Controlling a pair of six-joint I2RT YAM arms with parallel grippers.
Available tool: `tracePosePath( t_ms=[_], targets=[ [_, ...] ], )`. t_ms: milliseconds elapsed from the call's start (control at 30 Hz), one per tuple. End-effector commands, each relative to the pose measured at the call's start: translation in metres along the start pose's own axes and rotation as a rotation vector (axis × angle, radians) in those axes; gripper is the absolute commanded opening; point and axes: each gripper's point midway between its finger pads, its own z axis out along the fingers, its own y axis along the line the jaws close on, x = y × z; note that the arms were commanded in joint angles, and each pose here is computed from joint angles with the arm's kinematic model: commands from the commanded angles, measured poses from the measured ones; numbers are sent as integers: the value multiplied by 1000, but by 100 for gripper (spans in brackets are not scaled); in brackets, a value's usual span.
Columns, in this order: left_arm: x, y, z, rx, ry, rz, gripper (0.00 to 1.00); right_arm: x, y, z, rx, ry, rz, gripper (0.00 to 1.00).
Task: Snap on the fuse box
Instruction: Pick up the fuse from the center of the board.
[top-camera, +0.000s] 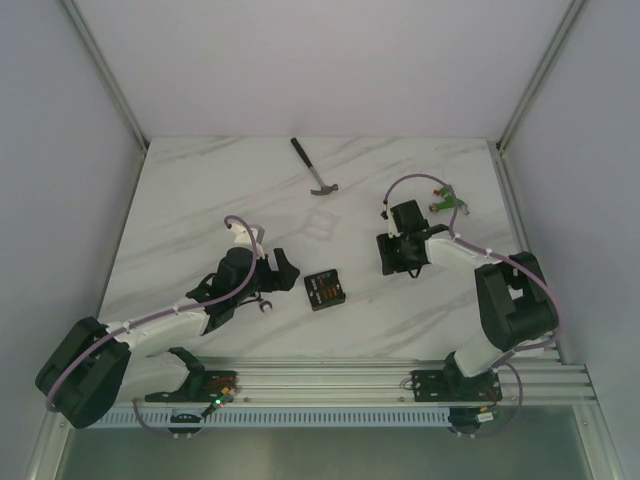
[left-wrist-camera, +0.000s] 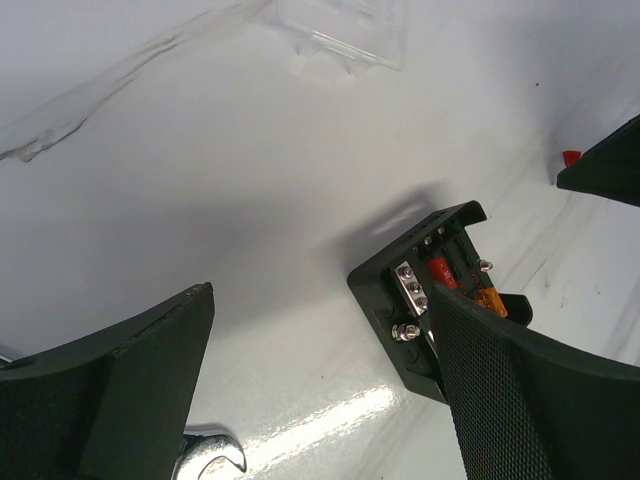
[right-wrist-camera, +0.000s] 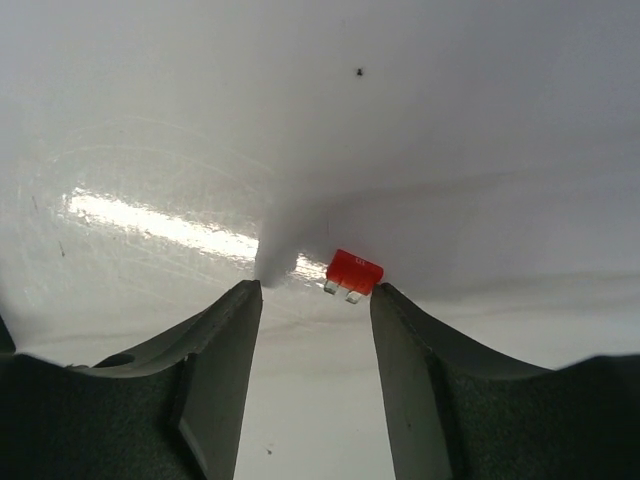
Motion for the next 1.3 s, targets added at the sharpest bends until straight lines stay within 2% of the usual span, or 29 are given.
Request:
tracePosePath(
  t_ms=[0,233,500,767,1067,1267],
  targets=[
    [-2,3,-1,-13,-8,15,96,9,-16,-3,121,15,56,53],
    [-1,4,-1,-18,-8,15,97,4,-25,5,206,7,123,49],
    [-2,4,0,-19,-7,15,97,3,-11,15,223,20,145,49],
    [-1,4,-1,-18,-6,15,97,8,-11,15,246,44,178,44],
    [-1,3,-1,-13,-6,17,97,19,-4,10,154,95,44,44],
    [-2,3,-1,-13,-7,17,96,17,7,6,87,101,38,42]
  ],
)
